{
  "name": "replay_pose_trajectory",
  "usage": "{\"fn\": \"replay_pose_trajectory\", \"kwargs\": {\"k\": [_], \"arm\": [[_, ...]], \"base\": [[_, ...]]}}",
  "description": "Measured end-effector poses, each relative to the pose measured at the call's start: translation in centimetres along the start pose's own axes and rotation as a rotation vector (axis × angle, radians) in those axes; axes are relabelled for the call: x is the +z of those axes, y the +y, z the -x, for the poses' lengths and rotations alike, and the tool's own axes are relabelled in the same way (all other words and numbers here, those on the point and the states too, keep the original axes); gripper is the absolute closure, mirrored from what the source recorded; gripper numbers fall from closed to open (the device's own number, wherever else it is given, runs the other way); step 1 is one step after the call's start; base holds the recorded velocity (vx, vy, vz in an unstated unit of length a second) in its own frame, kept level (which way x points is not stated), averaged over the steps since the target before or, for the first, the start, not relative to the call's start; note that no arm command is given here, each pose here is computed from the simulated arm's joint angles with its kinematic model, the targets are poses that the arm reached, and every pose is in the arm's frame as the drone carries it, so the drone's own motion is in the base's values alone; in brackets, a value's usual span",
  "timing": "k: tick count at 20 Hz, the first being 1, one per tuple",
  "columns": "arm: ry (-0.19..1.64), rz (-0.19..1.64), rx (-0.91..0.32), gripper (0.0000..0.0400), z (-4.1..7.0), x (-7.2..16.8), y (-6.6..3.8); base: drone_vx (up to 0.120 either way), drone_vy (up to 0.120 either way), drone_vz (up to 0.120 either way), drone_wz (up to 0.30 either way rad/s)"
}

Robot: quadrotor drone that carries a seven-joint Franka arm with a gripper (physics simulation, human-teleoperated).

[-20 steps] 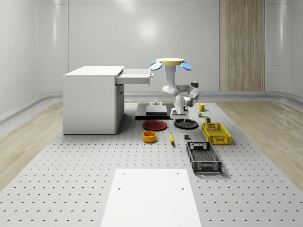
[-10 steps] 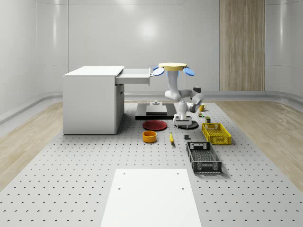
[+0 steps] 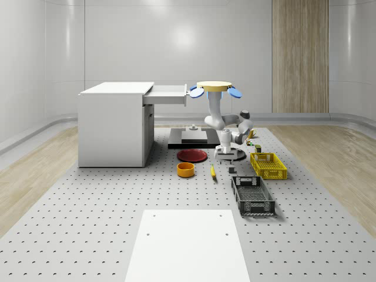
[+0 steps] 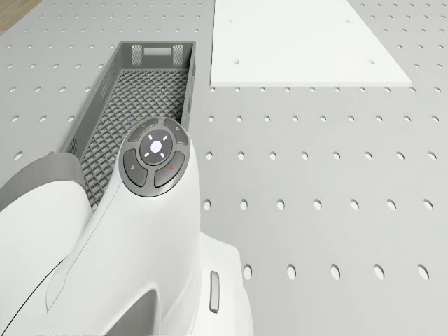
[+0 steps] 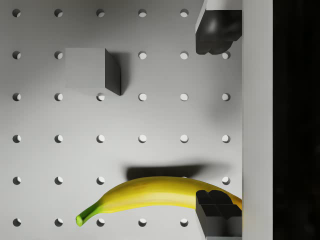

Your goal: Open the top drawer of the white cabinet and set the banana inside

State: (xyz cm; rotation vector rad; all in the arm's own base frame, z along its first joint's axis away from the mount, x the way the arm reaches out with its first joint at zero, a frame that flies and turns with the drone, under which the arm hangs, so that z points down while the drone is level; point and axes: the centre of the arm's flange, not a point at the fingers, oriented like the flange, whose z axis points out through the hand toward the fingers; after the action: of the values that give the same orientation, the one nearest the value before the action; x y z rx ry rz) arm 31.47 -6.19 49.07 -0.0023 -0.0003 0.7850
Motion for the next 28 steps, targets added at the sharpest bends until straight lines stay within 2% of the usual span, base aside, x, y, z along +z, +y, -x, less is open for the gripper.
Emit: {"fn": "replay_pose_trajectory", "kwargs": {"k": [19,28], "arm": [[0.000,0.000,0.000,0.0000,-5.7,0.4,5.7],[-0.001,0.000,0.000,0.0000,-6.7,3.6,6.7]], "base": [[0.000,0.000,0.000,0.000],[0.000,0.000,0.000,0.000]]}}
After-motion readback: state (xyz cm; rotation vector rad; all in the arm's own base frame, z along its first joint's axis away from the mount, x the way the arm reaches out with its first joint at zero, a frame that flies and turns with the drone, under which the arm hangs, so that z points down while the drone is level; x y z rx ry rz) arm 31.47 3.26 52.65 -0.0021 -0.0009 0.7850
